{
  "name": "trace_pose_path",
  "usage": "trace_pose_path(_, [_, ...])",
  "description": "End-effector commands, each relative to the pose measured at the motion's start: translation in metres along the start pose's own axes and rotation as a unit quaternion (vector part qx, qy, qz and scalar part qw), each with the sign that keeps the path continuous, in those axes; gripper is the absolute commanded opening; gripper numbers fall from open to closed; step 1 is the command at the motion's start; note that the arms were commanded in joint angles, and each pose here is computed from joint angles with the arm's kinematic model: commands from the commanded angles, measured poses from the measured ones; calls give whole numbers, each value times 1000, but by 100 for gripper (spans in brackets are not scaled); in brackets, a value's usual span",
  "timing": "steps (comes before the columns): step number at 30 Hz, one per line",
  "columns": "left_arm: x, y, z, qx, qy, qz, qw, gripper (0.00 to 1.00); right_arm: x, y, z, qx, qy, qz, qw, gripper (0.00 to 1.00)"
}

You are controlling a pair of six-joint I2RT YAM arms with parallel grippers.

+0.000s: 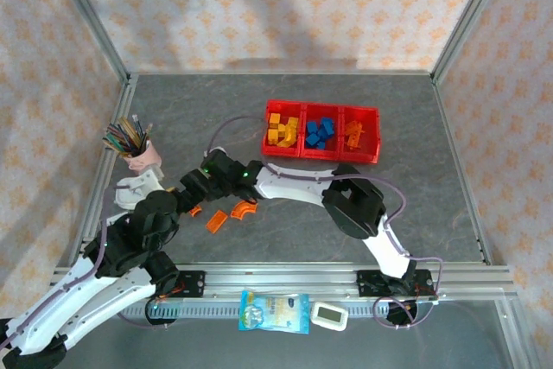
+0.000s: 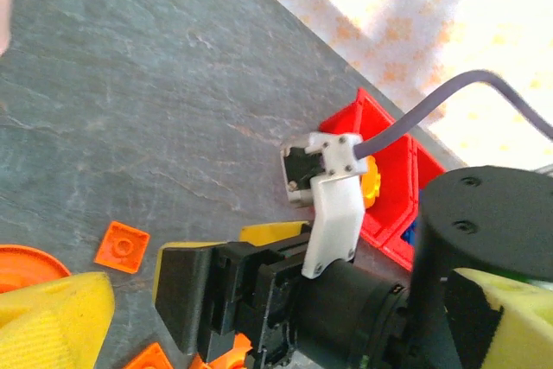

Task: Sort the legos into containers by color
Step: Pick up the lego from the middle-left of the table.

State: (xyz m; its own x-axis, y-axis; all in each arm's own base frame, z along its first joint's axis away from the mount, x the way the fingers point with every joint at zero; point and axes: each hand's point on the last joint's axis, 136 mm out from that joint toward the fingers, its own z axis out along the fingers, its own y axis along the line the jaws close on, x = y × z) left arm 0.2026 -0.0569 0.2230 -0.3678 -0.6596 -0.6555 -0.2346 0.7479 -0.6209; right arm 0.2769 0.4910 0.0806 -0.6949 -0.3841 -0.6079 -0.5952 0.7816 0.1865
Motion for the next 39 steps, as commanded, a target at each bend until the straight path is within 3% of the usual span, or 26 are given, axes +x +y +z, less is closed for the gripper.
trace_pose_path(1, [-18, 19, -13, -36, -34, -19, 999, 99, 0, 1, 10, 12, 10, 4, 1000, 75])
trace_pose_path(11, [-42, 33, -33, -53, -78, -44, 995, 99, -6, 14, 39, 25, 18, 43, 999, 74])
trace_pose_path(25, [-48, 34, -38, -45, -93, -55, 993, 99, 7, 11, 66, 75, 31, 43, 996, 74])
trace_pose_path(39, [-44, 31, -33, -41, -89, -55, 994, 99, 14, -16, 30, 161, 32, 21, 986, 58])
